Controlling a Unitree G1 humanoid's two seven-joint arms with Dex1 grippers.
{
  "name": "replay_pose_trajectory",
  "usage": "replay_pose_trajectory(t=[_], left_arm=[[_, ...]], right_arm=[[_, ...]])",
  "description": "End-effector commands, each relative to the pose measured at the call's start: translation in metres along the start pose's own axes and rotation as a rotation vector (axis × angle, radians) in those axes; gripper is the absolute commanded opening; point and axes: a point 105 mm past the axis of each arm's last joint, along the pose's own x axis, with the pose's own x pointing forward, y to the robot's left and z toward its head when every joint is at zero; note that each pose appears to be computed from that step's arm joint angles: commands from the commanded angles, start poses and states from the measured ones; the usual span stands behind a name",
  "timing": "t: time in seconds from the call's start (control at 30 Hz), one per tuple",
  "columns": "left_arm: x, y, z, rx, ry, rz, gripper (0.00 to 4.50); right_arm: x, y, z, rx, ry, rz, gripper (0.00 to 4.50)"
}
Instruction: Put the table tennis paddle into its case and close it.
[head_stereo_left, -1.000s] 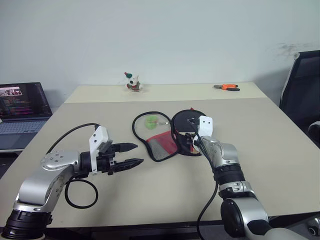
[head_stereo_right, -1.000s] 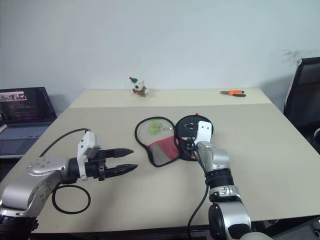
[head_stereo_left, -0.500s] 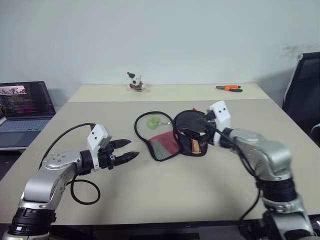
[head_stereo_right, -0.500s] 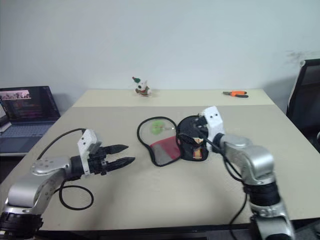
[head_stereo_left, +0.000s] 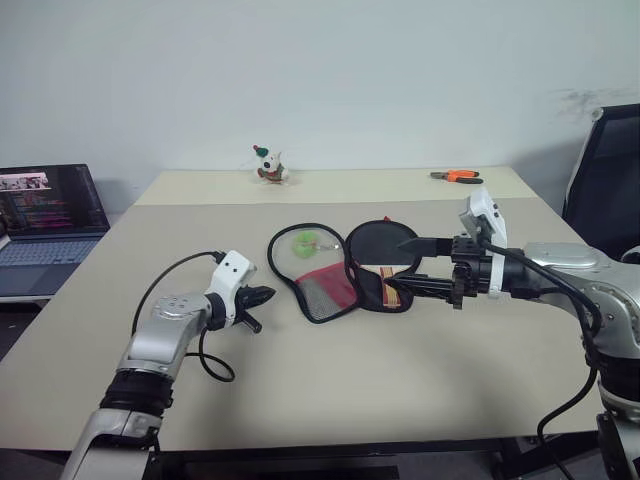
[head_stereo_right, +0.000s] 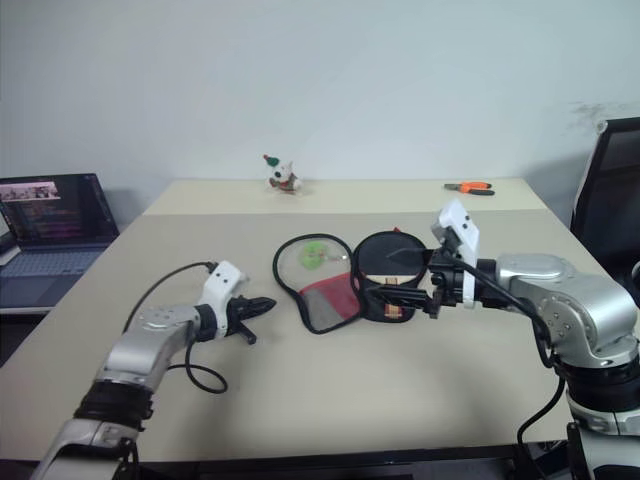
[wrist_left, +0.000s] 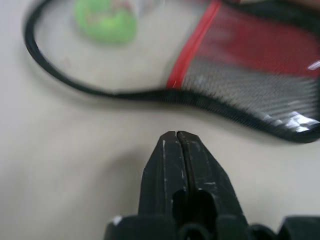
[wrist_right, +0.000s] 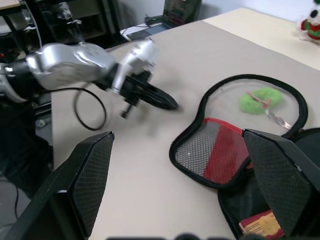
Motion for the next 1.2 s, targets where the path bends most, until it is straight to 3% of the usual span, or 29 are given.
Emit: replay_pose_trajectory(t=[0.03, 0.47, 0.7, 0.87, 1.07, 1.2], left_arm=[[0.01, 0.009, 0.003, 0.016, 0.005, 0.023, 0.03], [0.066, -0.022, 0.032, 0.004, -0.083, -0.052, 0.03], [0.074, -0.053, 0.13, 0.116, -0.326, -0.168, 0.03], [0.079, -0.084, 0.177, 0.165, -0.421, -0.242, 0.03], [0.083, -0.1, 0.176, 0.175, -0.426, -0.32, 0.03], [0.07, -0.081, 0.155, 0.147, -0.419, -0.335, 0.03]], right_arm=[[-0.005, 0.005, 0.012, -0.055, -0.031, -0.002, 4.5], [-0.006, 0.0, 0.012, -0.051, -0.034, -0.05, 4.5], [-0.019, -0.009, 0.009, -0.046, -0.006, -0.106, 4.5], [-0.025, -0.017, 0.01, -0.053, 0.004, -0.147, 4.5], [-0.027, -0.025, 0.007, -0.039, 0.013, -0.177, 4.5], [-0.023, -0.041, -0.006, 0.001, 0.049, -0.238, 4.5]])
